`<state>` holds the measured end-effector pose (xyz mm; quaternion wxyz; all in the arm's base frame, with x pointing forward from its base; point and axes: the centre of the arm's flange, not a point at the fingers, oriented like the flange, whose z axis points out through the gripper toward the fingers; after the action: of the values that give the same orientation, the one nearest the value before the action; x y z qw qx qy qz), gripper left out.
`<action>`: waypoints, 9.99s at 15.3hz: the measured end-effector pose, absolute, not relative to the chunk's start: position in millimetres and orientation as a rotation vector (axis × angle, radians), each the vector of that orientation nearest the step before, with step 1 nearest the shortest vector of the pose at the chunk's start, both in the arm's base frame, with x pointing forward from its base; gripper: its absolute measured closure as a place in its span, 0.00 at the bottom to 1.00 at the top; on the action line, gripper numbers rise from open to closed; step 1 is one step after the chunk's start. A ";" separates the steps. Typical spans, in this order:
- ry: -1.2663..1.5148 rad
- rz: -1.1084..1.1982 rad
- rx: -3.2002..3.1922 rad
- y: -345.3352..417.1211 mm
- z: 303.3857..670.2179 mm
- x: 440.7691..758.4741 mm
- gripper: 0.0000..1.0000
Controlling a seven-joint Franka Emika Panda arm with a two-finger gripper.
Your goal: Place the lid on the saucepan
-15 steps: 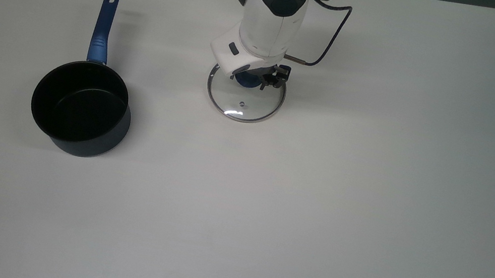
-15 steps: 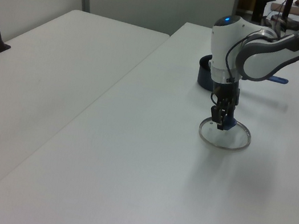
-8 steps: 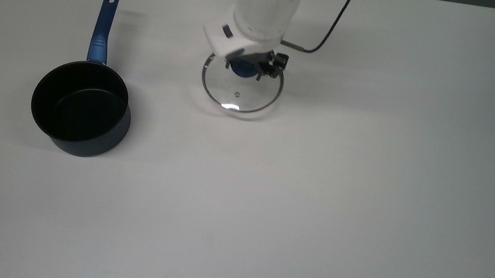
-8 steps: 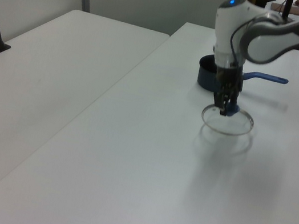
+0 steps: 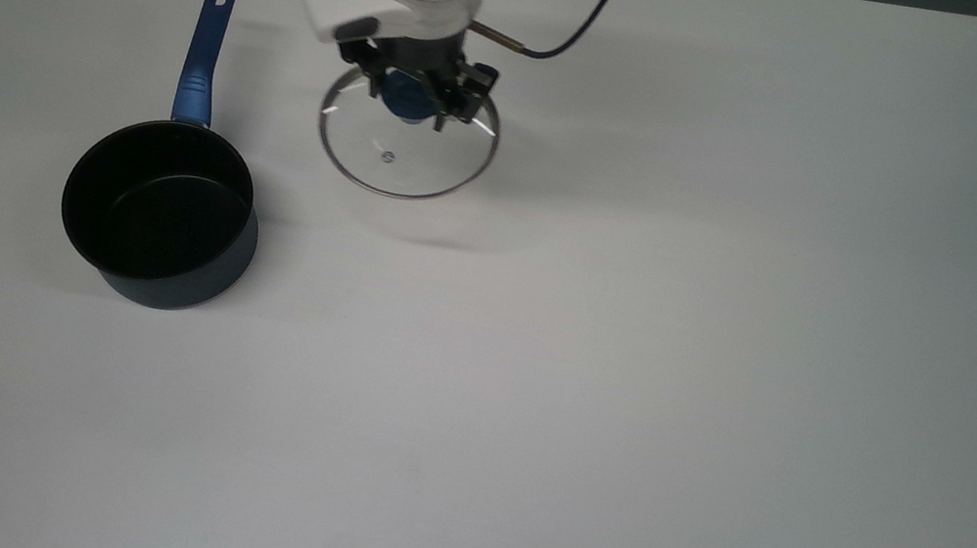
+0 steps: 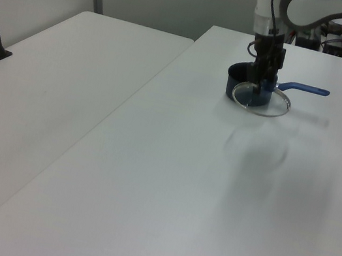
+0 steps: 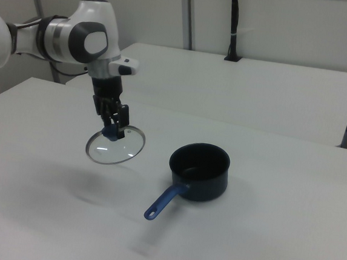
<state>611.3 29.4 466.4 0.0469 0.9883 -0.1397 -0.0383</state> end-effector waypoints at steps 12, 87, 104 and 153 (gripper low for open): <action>-0.745 -0.042 2.887 -111.3 465.8 657.1 0.35; -1.128 0.069 2.844 -172.2 436.6 673.2 0.35; -1.122 0.009 2.842 -168.9 431.7 670.5 0.35; -0.138 -0.101 3.123 -36.6 576.8 567.4 0.00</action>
<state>567.4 -36.6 576.8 0.0070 0.9985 -0.0440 -0.0324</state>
